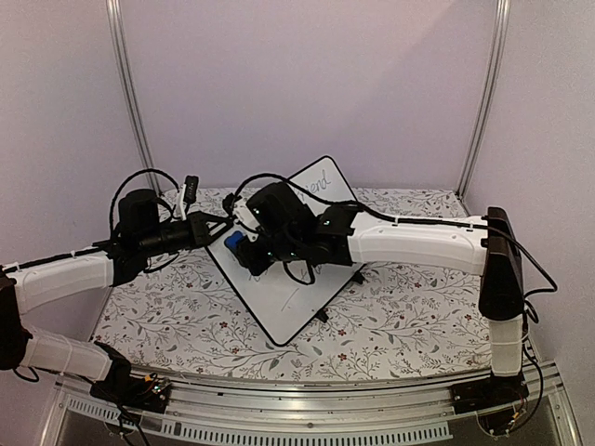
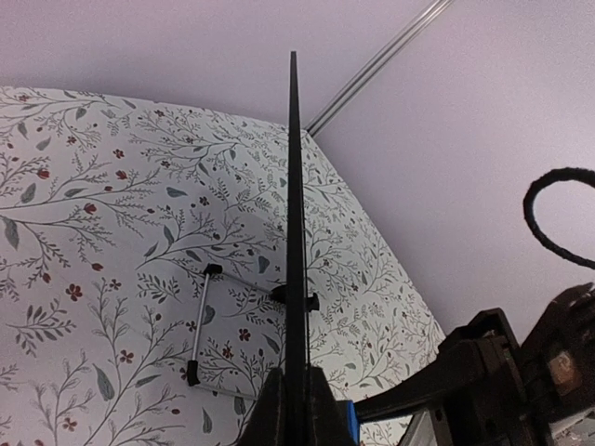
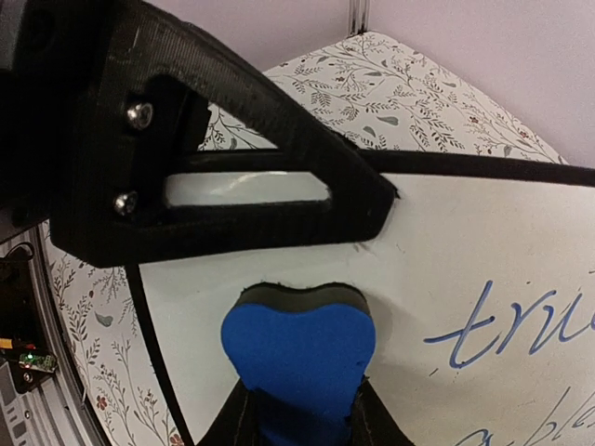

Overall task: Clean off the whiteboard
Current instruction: Erase the whiteboard on the whiteboard stand.

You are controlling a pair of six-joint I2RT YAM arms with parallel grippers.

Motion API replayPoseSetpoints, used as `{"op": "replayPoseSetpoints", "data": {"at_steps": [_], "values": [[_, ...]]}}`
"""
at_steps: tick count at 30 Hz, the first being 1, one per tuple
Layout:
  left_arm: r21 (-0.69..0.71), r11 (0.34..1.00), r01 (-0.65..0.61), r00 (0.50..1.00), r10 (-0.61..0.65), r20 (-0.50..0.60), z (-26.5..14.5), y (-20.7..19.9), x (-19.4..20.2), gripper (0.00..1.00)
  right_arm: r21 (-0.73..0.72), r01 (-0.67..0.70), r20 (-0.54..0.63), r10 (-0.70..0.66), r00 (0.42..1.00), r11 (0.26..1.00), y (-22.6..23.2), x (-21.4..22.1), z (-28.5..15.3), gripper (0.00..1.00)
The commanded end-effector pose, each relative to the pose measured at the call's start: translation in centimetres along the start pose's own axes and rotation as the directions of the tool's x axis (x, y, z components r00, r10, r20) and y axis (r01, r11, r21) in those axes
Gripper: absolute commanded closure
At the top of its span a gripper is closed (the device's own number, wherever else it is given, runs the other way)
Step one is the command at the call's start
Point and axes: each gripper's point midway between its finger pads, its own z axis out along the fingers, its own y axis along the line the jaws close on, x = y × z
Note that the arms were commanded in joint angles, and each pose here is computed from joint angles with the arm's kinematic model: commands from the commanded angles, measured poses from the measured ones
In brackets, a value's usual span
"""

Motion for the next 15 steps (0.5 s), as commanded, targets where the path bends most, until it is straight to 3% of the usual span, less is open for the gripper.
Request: {"op": "replayPoseSetpoints", "data": {"at_steps": [1, 15], "values": [[0.119, 0.991, -0.061, 0.998, 0.061, 0.004, 0.0, -3.0, -0.2, 1.0, 0.002, 0.036, -0.031, -0.036, 0.999, 0.999, 0.5, 0.4, 1.4, 1.0], [0.118, 0.991, -0.066, 0.998, 0.065, 0.011, -0.1, -3.2, -0.4, 1.0, 0.016, 0.004, -0.165, -0.001, 0.986, 1.0, -0.2, 5.7, 1.0, 1.0]]}}
